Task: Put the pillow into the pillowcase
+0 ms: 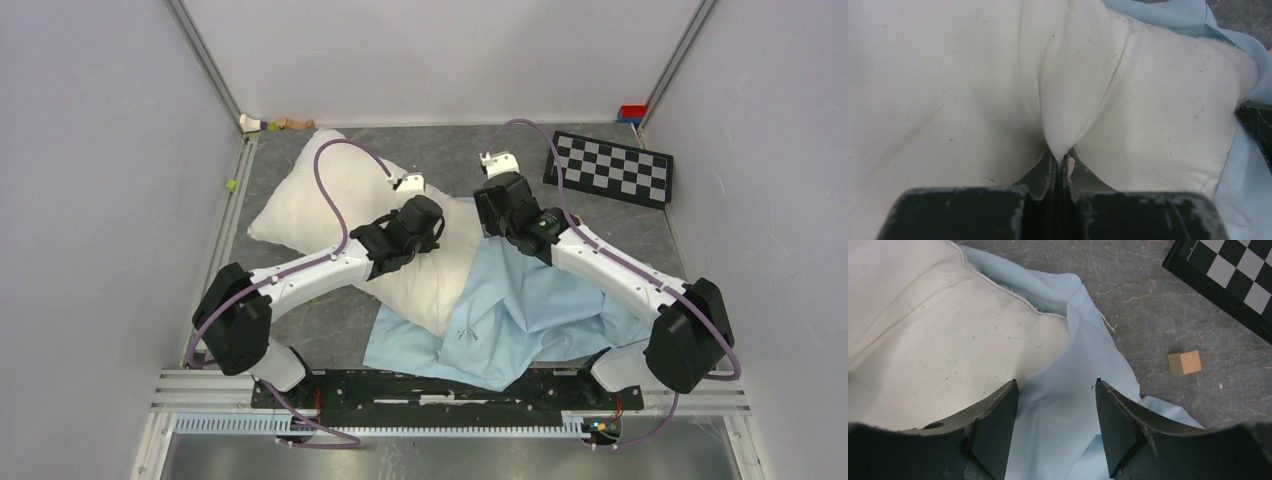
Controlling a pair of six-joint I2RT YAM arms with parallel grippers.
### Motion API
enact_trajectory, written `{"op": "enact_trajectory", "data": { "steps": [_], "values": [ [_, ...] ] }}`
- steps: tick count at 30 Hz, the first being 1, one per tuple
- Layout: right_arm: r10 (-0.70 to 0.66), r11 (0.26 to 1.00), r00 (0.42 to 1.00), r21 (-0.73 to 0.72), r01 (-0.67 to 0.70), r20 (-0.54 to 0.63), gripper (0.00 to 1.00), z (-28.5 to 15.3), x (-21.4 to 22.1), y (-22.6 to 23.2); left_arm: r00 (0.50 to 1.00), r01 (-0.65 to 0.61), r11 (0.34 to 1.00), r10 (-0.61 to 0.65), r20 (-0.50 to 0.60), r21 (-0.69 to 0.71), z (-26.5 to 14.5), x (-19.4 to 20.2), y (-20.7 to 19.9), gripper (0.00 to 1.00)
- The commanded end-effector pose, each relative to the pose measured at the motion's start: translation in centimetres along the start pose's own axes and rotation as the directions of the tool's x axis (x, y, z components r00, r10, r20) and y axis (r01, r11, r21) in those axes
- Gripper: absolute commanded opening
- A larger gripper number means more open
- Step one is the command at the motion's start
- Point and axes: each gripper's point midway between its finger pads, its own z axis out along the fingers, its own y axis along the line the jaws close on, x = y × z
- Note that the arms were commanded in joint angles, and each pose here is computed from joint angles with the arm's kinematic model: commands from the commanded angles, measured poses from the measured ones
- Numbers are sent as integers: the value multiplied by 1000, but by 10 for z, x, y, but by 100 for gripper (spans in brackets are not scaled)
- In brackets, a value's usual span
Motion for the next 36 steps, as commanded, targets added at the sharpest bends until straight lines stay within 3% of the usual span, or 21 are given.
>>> {"op": "enact_trajectory", "data": {
  "steps": [1,3,8,13,18,21,23,25,28,31,34,36],
  "values": [
    [17,999,1000,43,-17,4,61,2,-3,-6,984,-29,999,35,-176,37,-2,56,-1,2],
    [-1,997,1000,72,1,1,51,4,-9,-10,983,-33,998,42,-176,57,-4,55,-3,2],
    [-16,998,999,62,14,29,4,5,-45,-3,981,-41,991,64,-181,130,-16,56,-9,2],
    [-2,999,996,-50,7,92,0,-7,-83,36,985,-47,959,91,-149,278,-33,52,-25,2],
    [42,972,982,-235,2,184,0,-30,-124,103,994,-6,899,54,-98,438,-50,31,-61,3],
    [56,956,976,-294,8,209,0,-42,-130,131,997,38,925,-9,-78,378,-33,8,-67,2],
    [89,952,971,-307,-17,224,0,-45,-129,128,982,176,942,-149,-113,286,-12,-10,-53,2],
    [109,956,965,-290,-37,237,0,-47,-127,115,935,353,905,-334,-118,238,7,-30,-35,2],
    [108,952,965,-305,-31,240,0,-44,-125,104,900,434,875,-434,-53,213,22,-60,-24,2],
    [75,953,973,-302,-5,220,14,-49,-119,100,896,440,875,-444,-30,204,33,-72,-31,2],
    [54,967,975,-257,3,214,48,-64,-108,86,910,411,886,-411,-48,216,39,-74,-39,2],
    [35,975,978,-221,11,207,60,-76,-95,74,925,378,896,-375,-58,233,37,-73,-42,6]
  ]
}}
